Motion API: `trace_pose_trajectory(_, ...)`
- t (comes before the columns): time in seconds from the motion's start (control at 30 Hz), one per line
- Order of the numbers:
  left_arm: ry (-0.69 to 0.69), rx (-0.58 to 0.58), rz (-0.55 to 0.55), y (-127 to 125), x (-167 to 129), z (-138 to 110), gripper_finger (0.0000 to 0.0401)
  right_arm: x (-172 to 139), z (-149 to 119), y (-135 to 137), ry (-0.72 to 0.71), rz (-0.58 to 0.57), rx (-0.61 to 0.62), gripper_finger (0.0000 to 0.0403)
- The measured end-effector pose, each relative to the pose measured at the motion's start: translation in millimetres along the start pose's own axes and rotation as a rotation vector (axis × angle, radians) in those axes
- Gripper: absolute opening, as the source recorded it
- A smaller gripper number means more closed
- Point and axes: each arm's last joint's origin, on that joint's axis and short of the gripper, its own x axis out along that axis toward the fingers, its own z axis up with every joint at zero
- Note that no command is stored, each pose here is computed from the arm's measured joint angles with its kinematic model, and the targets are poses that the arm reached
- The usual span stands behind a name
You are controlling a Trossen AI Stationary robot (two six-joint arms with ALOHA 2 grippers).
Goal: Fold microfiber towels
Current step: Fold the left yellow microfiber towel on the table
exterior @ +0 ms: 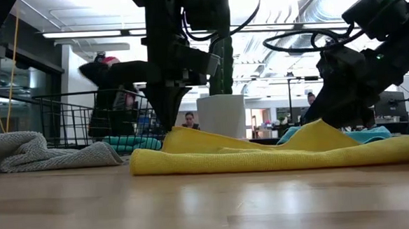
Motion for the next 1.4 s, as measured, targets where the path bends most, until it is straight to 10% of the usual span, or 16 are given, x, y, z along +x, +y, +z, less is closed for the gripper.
trace_pose_trajectory(1.03, 0.001, -0.001, 0.015, 1, 0, 0, 0.0000, 0, 1, -5, -0.099, -0.113, 0.143, 0.0205)
trace_pose_trajectory(1.4, 0.001, -0.009, 0.015, 1, 0, 0, 0.0000, -1, -1, -10, -0.106, -0.176, 0.119, 0.0093)
